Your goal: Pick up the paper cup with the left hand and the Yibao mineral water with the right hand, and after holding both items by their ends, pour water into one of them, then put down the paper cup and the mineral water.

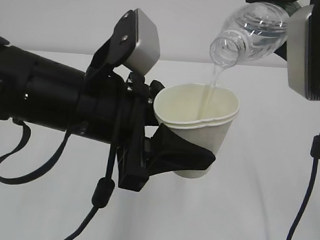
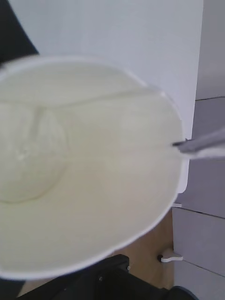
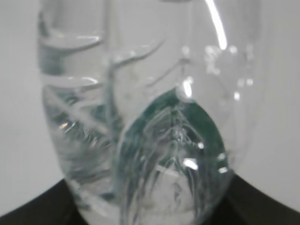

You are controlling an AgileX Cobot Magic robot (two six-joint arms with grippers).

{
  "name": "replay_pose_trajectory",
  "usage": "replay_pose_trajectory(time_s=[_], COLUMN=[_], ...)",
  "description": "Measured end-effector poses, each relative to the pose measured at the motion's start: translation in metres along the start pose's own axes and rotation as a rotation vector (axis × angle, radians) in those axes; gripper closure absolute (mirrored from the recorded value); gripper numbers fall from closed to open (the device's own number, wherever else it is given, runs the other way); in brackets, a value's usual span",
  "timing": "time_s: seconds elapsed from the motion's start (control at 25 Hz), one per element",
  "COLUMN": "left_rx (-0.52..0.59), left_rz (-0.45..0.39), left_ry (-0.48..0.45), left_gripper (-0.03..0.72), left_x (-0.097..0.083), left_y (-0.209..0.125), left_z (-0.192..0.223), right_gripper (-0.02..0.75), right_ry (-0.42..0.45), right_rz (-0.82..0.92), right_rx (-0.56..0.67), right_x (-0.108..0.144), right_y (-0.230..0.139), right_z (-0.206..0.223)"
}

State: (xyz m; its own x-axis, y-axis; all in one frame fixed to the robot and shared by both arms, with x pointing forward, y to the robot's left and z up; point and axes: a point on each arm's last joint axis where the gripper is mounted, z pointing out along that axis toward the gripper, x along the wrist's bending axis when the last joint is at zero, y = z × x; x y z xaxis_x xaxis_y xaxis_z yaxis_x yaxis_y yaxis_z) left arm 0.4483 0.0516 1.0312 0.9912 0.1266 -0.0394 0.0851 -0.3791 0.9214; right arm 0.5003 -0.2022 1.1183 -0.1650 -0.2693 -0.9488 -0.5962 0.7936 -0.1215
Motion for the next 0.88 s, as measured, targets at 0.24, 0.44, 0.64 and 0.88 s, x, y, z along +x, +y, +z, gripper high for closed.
replay_pose_trajectory(time_s=[0.24,0.44,0.64,0.88], left_rx=[0.0,0.0,0.0,0.001], left_rz=[0.0,0.0,0.0,0.001], left_ry=[0.0,0.0,-0.001,-0.001], left_gripper=[0.259,0.259,0.259,0.263], left_x=[0.0,0.0,-0.0001,-0.0001], left_y=[0.0,0.0,0.0,-0.0001], left_z=[0.0,0.0,0.0,0.0], right_gripper=[0.333,0.333,0.333,0.333], right_ry=[0.0,0.0,0.0,0.0], right_rz=[0.0,0.0,0.0,0.0], right_rx=[-0.002,-0.002,-0.002,-0.002], right_x=[0.0,0.0,0.0,0.0], right_y=[0.0002,0.0002,0.0002,0.0002], right_z=[0.0,0.0,0.0,0.0])
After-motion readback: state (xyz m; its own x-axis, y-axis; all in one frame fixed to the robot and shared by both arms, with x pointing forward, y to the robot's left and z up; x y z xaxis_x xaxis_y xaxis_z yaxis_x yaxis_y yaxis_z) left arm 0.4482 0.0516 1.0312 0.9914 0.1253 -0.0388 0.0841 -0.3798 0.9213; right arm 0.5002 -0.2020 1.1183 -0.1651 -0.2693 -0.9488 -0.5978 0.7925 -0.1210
